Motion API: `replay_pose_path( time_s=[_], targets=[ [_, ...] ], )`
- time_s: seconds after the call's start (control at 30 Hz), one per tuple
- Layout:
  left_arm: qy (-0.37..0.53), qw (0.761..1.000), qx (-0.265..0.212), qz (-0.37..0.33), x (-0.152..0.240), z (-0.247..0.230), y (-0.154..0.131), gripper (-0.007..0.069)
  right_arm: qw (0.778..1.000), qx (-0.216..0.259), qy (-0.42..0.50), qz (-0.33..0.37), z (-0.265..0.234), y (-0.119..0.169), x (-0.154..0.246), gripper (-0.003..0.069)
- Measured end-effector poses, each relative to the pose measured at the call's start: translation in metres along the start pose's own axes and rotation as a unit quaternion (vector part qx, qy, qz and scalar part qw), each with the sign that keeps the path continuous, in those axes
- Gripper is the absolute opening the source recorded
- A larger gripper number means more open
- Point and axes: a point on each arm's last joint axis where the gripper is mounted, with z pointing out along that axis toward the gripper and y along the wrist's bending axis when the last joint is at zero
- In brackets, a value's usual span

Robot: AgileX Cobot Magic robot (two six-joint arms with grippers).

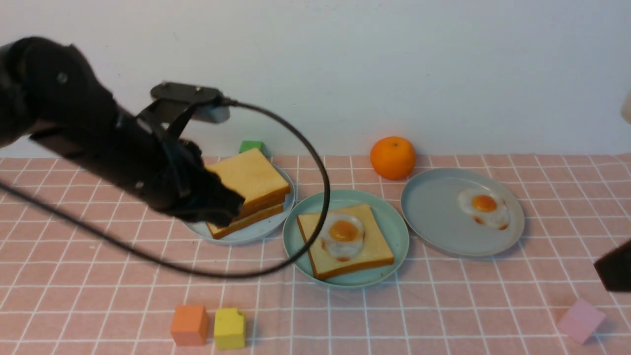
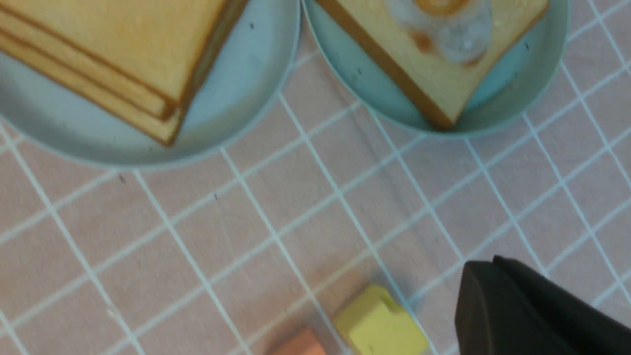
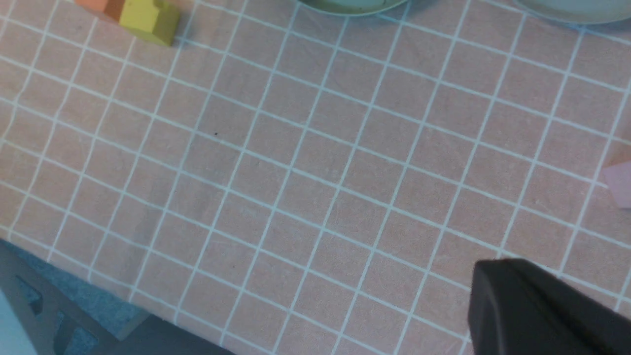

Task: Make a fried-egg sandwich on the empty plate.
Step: Use the left arm to grab a slice of bread

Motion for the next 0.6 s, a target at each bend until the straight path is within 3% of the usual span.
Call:
replay_pose_path(
  time_s=[0.23,0.4,0.47,0.6],
  targets=[
    [0.004,0.999,-0.025,0.042,-0.038,0.036,0.02,0.002,1.0,-0.019,-0.007,-0.018,-0.004,0.004,0.007,0.0004],
    [0.011,0.996,-0.059,0.072,-0.046,0.065,0.036,0.0143,0.999,-0.02,-0.009,-0.025,-0.005,0.004,0.007,0.0008],
    [0.005,0.993,-0.072,0.089,-0.046,0.079,0.042,0.0263,0.999,-0.02,-0.009,-0.037,-0.005,0.004,0.007,0.001],
    [0.004,0.99,-0.077,0.115,-0.046,0.09,0.046,0.0372,0.999,-0.021,-0.009,-0.045,-0.005,0.004,0.007,0.001]
  ],
)
